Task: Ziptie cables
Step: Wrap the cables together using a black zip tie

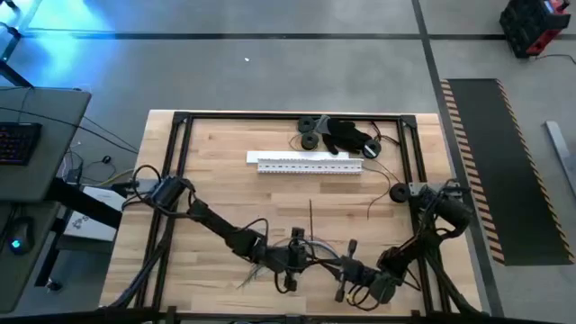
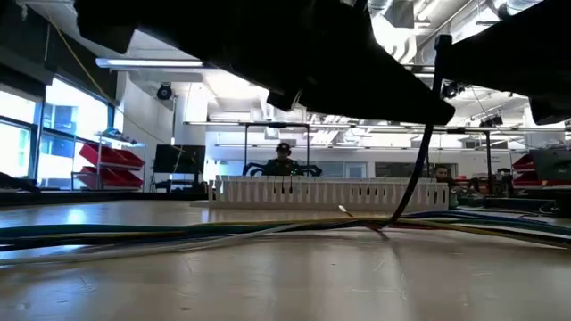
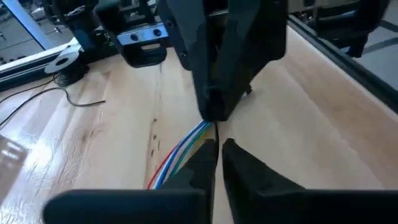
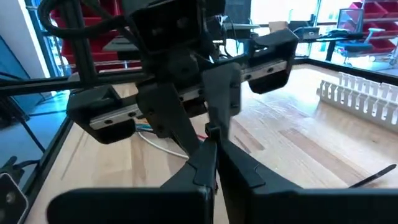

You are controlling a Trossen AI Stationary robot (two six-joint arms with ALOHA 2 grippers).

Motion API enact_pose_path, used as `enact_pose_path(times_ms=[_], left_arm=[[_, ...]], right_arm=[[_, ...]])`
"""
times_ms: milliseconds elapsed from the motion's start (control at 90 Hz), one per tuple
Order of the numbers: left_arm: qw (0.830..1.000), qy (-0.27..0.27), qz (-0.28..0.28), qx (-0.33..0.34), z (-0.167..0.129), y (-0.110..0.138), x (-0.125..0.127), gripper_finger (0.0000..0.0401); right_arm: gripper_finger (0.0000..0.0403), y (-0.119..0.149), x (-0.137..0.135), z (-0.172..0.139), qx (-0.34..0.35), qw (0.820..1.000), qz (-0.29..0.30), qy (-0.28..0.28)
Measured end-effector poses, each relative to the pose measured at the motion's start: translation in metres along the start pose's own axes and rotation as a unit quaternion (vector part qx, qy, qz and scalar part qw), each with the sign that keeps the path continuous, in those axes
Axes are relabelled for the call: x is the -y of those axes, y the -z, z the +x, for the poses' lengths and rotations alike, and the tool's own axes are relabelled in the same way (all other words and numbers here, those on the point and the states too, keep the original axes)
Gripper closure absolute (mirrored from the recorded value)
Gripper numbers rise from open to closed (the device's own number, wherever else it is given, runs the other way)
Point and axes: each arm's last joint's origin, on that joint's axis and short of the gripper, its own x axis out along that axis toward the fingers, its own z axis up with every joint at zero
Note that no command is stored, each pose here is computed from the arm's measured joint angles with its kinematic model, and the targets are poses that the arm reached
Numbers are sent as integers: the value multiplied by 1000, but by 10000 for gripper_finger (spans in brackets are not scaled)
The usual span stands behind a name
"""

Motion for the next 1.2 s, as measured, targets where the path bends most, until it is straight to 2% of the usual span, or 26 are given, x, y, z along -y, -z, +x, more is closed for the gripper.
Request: enact_pose_path(times_ms=[122, 211, 344, 456, 533, 700, 856, 1200], left_arm=[[1000, -11, -18, -7, -2, 1, 3, 400], [999, -16, -33, -18, -2, 3, 3, 401], [998, -16, -48, -30, -2, 6, 4, 401], [998, -15, -53, -33, -2, 7, 4, 401], [998, -9, -55, -33, -2, 7, 4, 401], [997, -8, -60, -51, -2, 10, 4, 401], [995, -29, -60, -80, -3, 17, 3, 401], [993, -50, -58, -95, -4, 20, 1, 401]], right_arm=[[401, -2, 1, 2, 2, 1000, 18, 7], [385, -15, 4, 4, 5, 999, 38, -3], [331, -42, 17, 6, 10, 998, 60, -20], [278, -61, 40, 11, 1, 997, 78, 2], [251, -64, 62, 24, -37, 995, 95, 18], [219, -46, 105, 55, -165, 978, 114, 54], [212, -39, 110, 64, -192, 974, 114, 37], [252, -45, 86, 44, -159, 983, 87, -7]])
